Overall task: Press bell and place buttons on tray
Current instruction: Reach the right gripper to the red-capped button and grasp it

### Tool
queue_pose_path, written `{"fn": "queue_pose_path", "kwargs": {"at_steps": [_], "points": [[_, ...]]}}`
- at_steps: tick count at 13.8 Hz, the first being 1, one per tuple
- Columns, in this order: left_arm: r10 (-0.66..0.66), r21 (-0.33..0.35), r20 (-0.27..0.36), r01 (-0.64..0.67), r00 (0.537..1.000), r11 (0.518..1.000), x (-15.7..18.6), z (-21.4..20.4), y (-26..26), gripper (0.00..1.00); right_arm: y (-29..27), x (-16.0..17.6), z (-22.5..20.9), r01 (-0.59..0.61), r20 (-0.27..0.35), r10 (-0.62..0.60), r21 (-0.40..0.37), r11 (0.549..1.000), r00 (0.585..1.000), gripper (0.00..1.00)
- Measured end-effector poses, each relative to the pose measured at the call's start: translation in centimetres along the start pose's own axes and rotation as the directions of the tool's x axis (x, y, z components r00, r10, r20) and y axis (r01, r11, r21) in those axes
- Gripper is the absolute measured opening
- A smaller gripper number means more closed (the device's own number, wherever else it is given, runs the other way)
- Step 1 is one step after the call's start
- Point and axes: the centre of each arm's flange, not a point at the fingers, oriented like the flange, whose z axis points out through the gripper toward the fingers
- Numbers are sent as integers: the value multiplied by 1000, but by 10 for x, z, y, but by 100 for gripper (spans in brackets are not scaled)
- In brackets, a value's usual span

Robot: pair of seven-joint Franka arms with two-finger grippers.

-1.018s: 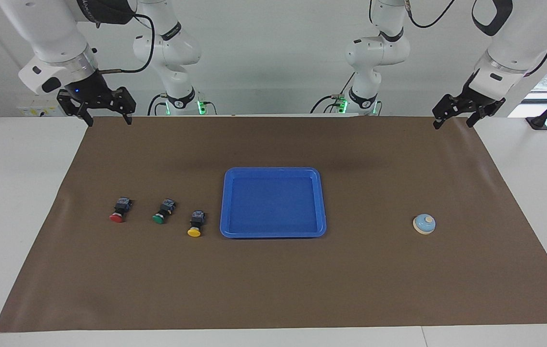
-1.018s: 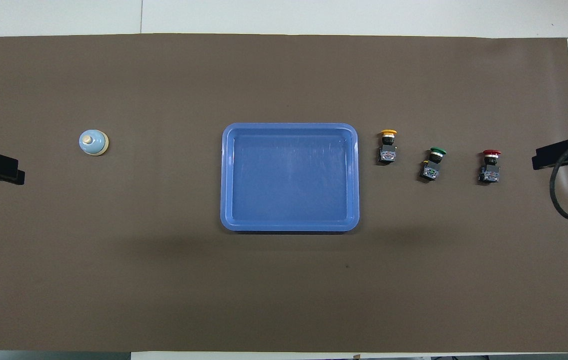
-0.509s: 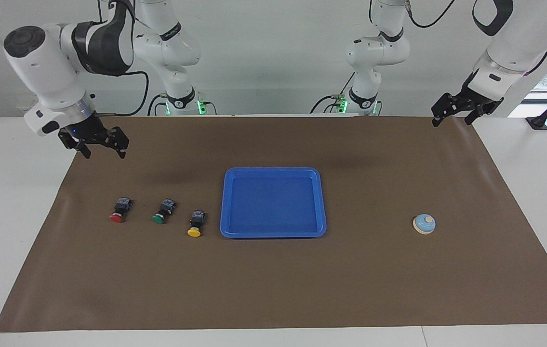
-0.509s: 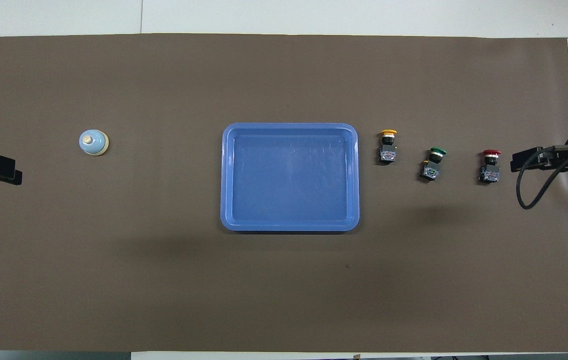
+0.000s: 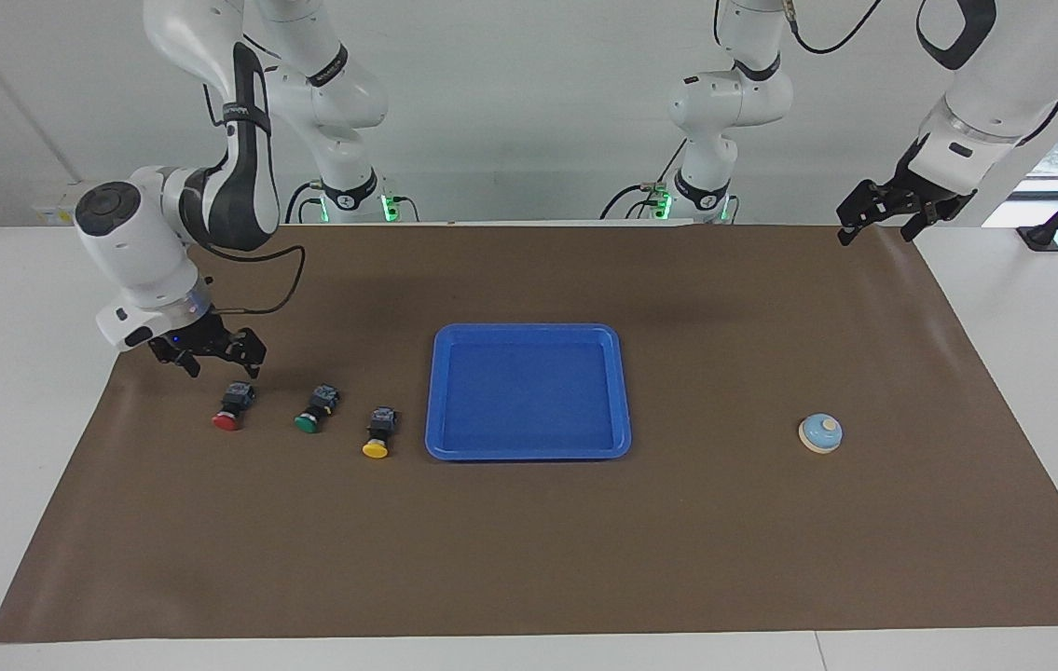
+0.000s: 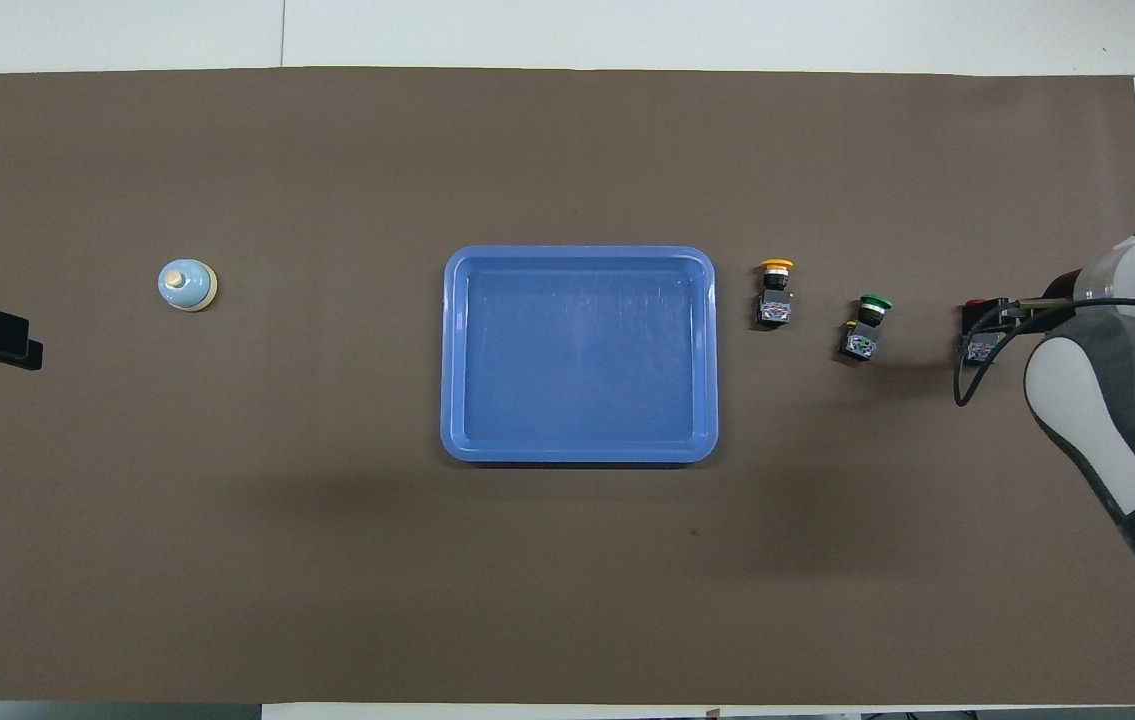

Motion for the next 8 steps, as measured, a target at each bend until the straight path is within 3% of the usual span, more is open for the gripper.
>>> {"fn": "queue_pose_path", "kwargs": {"at_steps": [8], "points": [[0, 0, 0, 0, 1000, 1000, 0, 0, 0, 100, 13, 5, 62, -21, -15, 21, 3, 1000, 1000, 100]]}}
